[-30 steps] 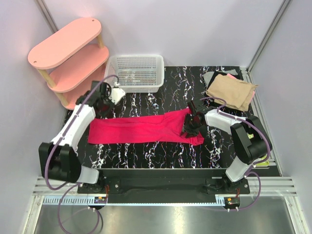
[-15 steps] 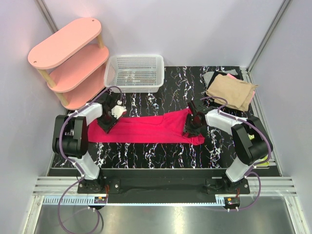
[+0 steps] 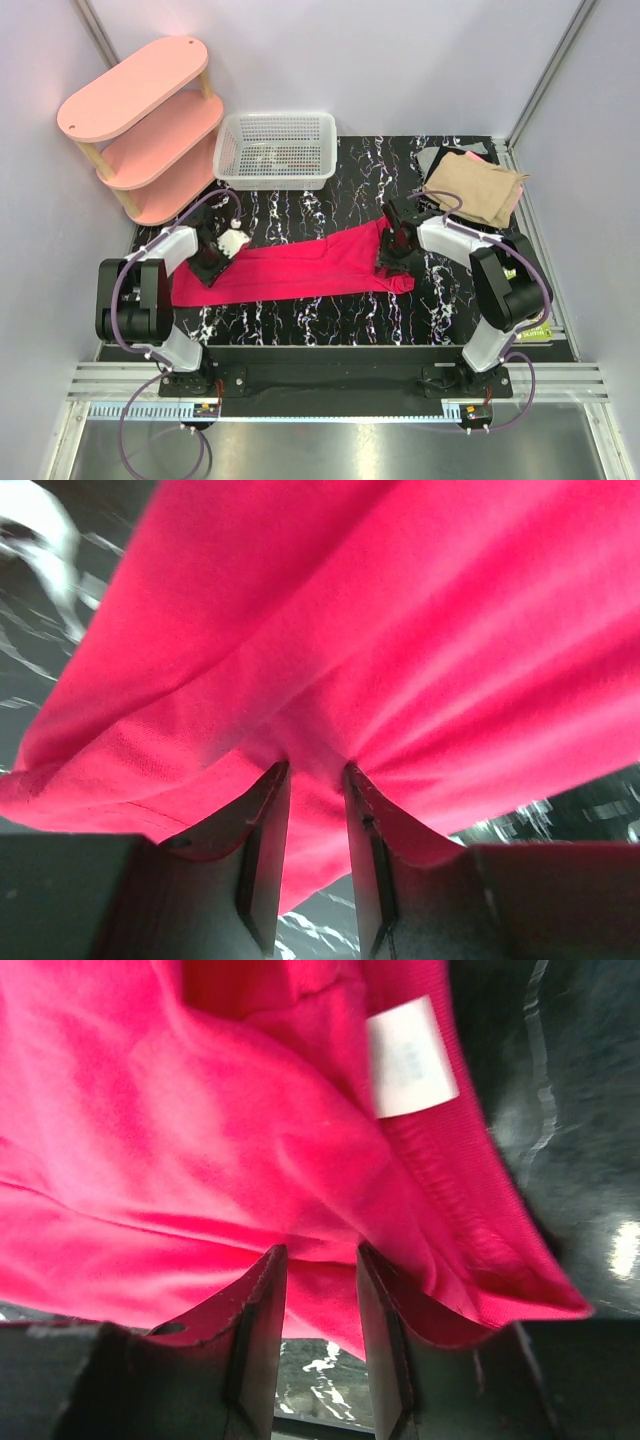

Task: Fold and stack the t-shirts
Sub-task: Rotate the tshirt 45 degrees

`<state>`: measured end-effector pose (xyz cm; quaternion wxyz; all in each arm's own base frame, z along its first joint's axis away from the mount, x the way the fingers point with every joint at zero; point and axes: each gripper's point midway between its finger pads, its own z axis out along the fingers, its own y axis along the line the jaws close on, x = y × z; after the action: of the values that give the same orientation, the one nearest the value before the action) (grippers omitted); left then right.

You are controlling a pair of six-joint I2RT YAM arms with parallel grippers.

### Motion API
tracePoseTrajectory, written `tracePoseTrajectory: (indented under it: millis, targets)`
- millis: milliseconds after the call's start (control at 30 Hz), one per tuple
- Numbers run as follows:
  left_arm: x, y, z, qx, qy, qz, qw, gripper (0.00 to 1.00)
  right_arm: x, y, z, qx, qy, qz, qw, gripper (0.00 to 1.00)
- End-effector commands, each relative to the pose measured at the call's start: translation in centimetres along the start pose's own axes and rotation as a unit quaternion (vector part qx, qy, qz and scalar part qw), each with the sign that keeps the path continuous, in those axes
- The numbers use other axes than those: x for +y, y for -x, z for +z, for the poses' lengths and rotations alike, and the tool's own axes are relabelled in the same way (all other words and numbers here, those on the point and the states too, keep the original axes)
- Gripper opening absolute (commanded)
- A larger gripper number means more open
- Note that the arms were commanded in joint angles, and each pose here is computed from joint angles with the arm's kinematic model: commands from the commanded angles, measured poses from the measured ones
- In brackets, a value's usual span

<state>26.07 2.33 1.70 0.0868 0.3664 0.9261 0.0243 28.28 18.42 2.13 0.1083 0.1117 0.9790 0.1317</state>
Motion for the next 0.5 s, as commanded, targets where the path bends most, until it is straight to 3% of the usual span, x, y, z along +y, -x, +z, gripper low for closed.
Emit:
tracePoseTrajectory:
  millis: [0, 200, 467]
  targets:
    - [-1.5, -0.7, -2.9, -0.010, -0.030, 0.010, 0.999, 0.34, -0.7, 2.7, -1.2, -0.034, -0.036, -0.020, 0.999, 0.42]
    - [-3.3, -1.4, -3.2, -0.011, -0.060, 0.003, 0.998, 0.34, -0.5, 5.4, -0.2, -0.021, -0.049, -0.025, 0.998, 0.39]
    - [-3.9, -1.4, -2.6, -0.011, -0.071, -0.005, 0.997, 0.34, -1.3, 5.1, 3.2, 0.025, -0.061, -0.026, 0.997, 0.37]
